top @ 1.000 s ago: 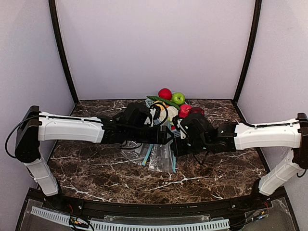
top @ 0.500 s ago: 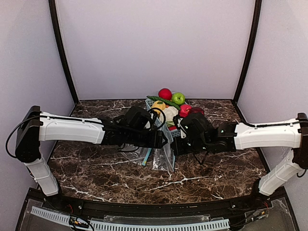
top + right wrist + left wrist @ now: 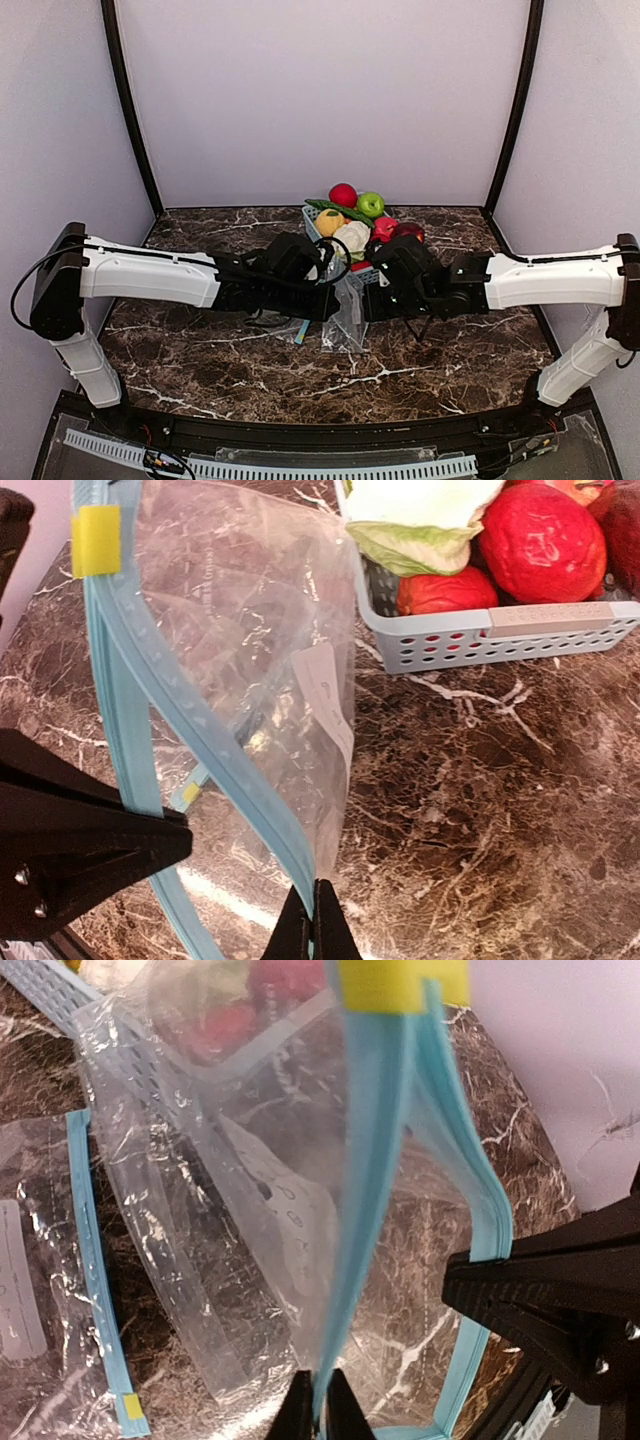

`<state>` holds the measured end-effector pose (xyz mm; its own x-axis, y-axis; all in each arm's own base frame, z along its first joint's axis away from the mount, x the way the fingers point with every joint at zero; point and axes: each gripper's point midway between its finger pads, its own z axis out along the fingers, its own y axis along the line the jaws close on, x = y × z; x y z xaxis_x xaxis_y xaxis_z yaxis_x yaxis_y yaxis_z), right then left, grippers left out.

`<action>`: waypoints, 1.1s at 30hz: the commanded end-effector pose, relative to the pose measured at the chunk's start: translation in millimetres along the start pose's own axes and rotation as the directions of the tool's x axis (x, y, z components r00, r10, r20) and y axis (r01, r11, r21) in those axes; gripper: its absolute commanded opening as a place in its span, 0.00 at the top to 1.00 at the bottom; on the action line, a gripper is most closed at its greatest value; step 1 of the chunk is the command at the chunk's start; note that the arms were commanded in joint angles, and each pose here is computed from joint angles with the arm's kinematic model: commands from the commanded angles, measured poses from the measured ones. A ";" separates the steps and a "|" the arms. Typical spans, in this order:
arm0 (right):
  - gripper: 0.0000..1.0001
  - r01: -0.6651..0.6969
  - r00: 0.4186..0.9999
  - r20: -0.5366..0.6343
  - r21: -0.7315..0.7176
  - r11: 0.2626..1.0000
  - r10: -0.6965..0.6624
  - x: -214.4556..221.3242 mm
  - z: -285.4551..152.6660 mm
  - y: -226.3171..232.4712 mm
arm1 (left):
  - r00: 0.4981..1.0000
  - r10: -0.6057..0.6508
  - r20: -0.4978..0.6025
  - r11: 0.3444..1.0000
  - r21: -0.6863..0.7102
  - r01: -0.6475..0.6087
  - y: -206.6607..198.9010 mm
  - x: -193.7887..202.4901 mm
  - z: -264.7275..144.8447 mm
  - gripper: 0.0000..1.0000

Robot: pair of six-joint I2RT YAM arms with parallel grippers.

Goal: Place the food in the zip-top bag and seal the zipper
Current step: Pass from the right arm to the left

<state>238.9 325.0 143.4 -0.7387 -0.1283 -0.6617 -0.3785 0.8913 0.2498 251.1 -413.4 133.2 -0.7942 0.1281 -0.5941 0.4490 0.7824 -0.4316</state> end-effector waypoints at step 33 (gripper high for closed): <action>0.43 -0.047 0.997 0.066 -0.033 0.998 0.049 -23.0 -3.7 -2.4 | 0.996 0.007 0.094 0.941 0.336 -0.038 -77.4 -39.6 -50.9 0.99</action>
<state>250.2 319.1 171.5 -0.7153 -0.0599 -0.6962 -0.3654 0.8813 0.2996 231.1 -442.3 209.9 -0.7519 0.0961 -0.6523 0.5775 0.5733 -0.5812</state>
